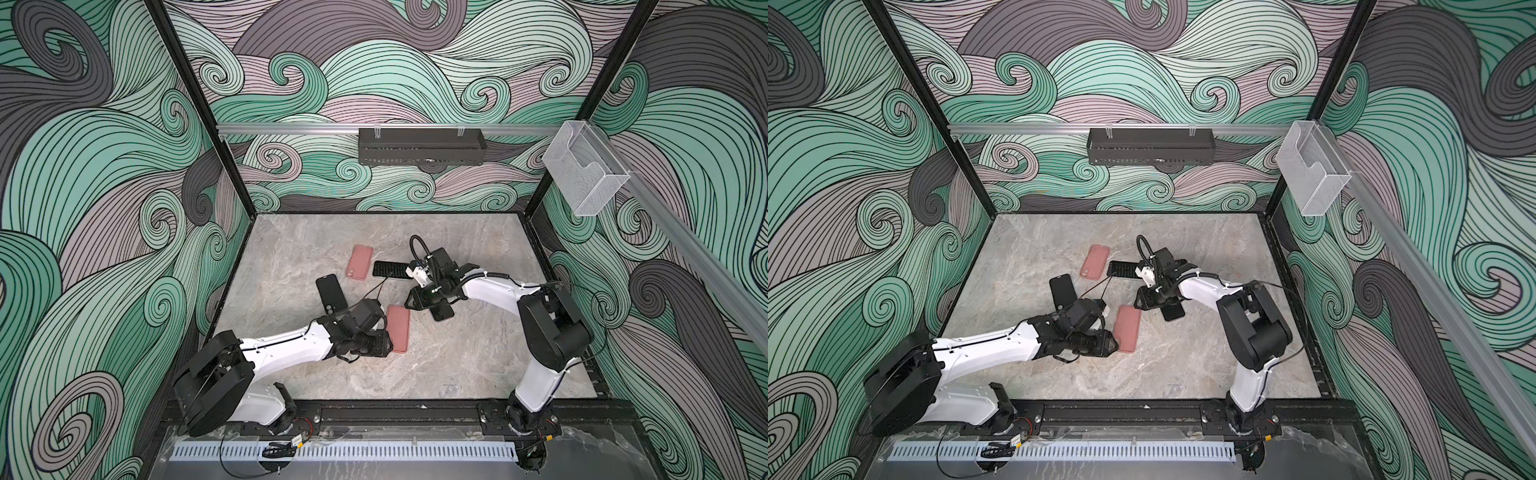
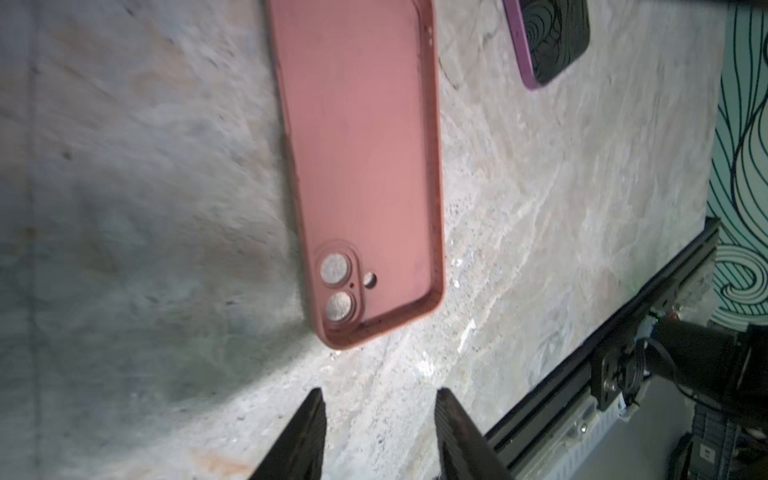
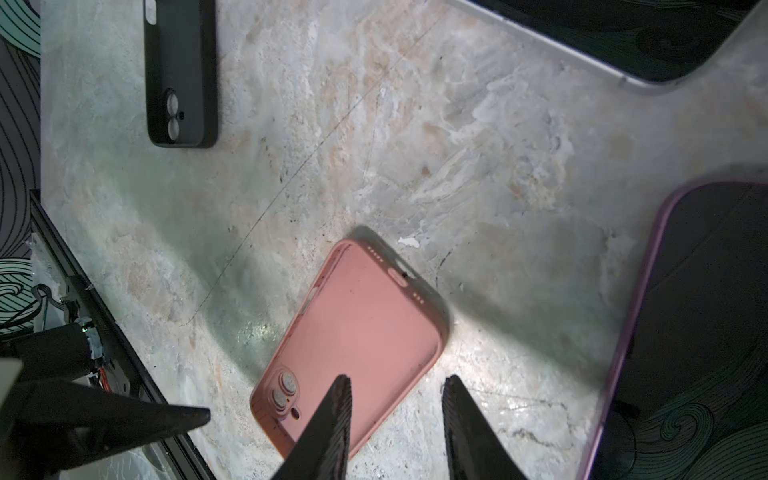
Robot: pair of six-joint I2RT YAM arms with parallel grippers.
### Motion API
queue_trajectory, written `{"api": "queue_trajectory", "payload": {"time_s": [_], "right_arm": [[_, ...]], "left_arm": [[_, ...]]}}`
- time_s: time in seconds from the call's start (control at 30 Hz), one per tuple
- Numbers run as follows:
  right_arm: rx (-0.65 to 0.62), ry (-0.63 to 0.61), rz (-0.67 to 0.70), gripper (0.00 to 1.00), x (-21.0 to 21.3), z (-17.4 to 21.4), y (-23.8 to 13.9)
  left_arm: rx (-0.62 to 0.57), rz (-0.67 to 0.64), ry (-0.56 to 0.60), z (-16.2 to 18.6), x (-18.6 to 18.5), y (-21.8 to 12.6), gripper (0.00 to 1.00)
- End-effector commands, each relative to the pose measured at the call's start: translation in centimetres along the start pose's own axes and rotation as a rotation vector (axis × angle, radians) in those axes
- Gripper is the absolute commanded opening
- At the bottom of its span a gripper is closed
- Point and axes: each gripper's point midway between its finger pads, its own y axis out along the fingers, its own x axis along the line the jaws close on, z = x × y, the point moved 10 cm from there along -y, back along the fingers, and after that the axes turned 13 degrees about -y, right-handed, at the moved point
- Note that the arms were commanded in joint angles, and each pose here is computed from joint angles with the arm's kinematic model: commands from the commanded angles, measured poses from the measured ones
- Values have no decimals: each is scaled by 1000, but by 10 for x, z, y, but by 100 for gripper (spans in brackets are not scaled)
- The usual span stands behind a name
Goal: Put the phone into the phone case
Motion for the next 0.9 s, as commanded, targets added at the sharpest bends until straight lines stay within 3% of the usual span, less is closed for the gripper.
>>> {"api": "queue_trajectory", "payload": {"time_s": [0.0,0.3,0.87], "right_arm": [[27,-39,-46,40,0,-4,4],[34,-47,-91,42,-7,-13,22],[62,-20,-114,41,-9,9,36]], "left_arm": [[45,66,38,8,-6,6,46],[80,42,27,8,-6,35,42],[-89,-108,-171,0,28,30,41]]}}
